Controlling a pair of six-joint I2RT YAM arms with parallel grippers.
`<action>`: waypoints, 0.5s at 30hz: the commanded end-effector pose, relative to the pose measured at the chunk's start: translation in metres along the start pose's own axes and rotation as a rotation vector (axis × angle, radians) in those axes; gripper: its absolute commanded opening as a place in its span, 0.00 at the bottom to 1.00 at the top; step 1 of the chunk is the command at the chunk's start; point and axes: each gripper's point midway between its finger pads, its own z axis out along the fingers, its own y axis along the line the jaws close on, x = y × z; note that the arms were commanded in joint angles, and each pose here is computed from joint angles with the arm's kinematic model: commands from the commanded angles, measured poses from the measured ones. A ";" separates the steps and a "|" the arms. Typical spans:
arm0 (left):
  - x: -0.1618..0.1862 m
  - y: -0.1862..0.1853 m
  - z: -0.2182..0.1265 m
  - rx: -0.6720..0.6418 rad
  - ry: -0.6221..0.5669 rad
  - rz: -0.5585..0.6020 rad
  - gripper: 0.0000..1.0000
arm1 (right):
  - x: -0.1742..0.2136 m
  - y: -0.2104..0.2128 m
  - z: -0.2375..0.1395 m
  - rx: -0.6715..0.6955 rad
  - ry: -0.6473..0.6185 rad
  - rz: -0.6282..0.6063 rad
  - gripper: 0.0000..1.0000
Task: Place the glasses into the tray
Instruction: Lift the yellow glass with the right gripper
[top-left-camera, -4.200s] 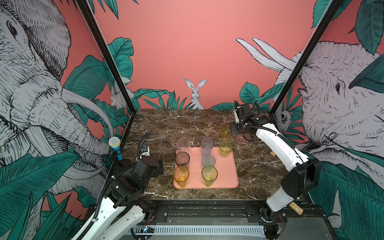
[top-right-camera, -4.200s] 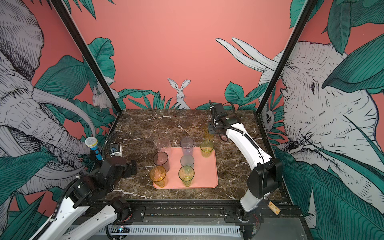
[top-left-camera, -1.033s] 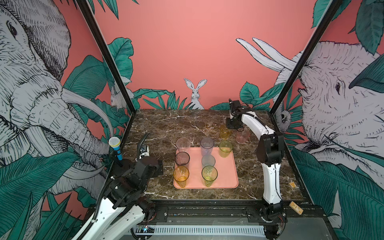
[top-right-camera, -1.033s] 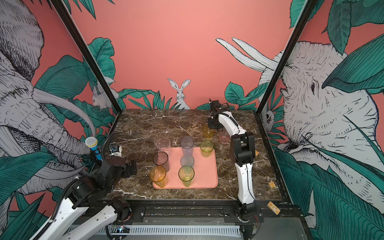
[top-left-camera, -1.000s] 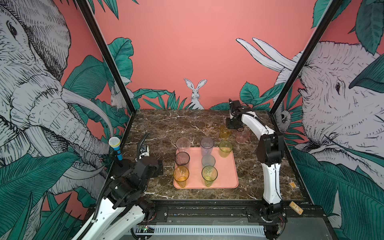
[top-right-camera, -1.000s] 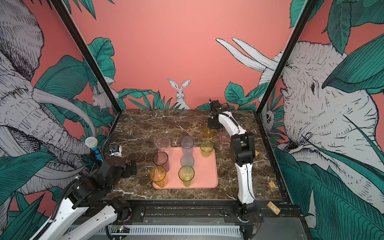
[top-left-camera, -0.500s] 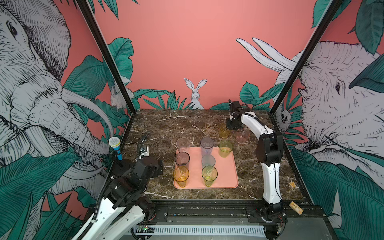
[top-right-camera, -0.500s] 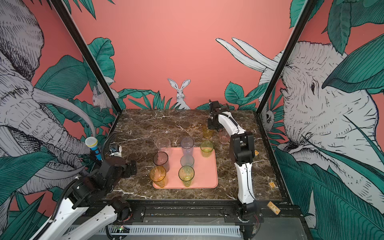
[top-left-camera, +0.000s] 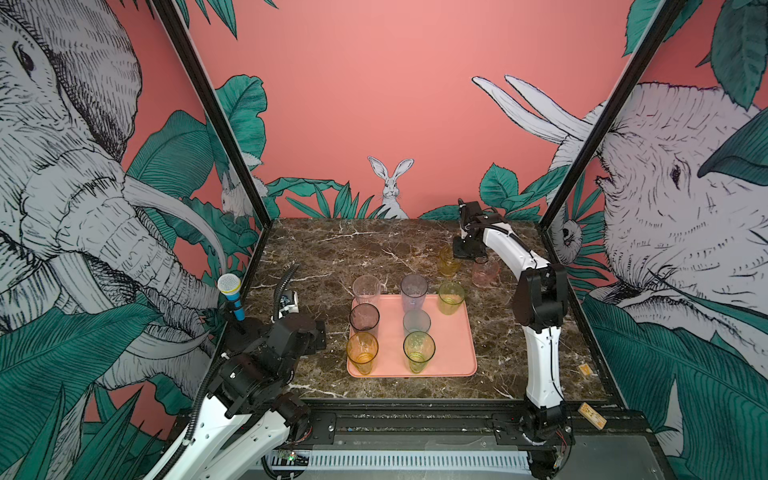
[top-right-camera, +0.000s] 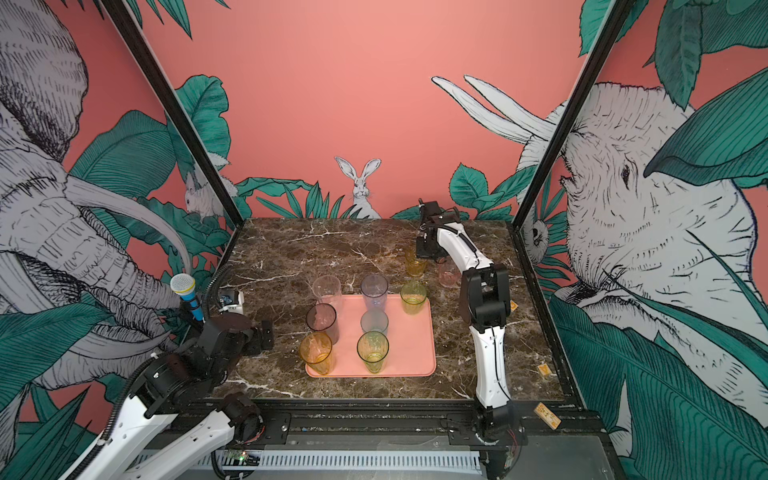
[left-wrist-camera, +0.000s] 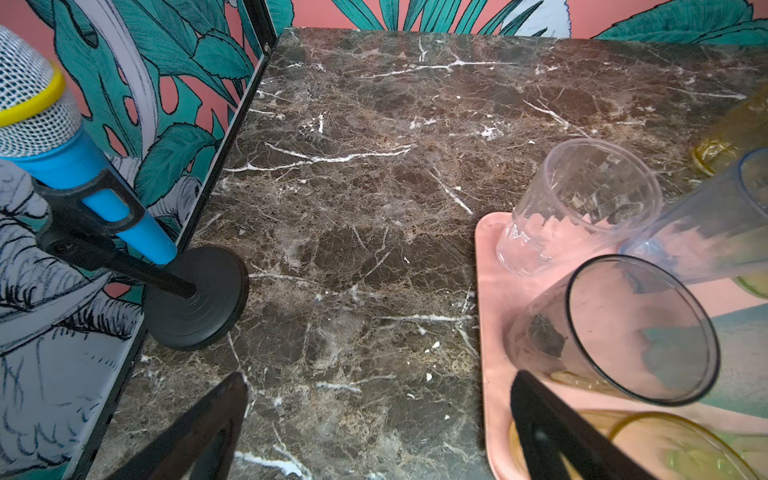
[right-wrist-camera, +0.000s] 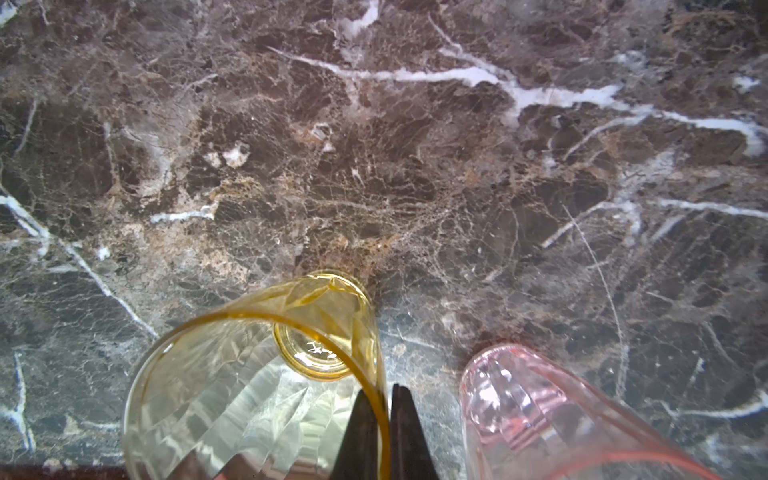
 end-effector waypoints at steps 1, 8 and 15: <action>0.002 0.001 0.001 -0.006 -0.003 -0.011 0.99 | -0.012 -0.004 -0.054 -0.004 -0.079 0.001 0.02; 0.002 0.001 0.002 -0.002 -0.004 -0.010 0.99 | -0.005 -0.009 -0.097 -0.005 -0.123 0.002 0.01; 0.001 0.000 0.002 0.003 -0.005 -0.008 0.99 | 0.012 -0.015 -0.134 -0.018 -0.153 0.007 0.01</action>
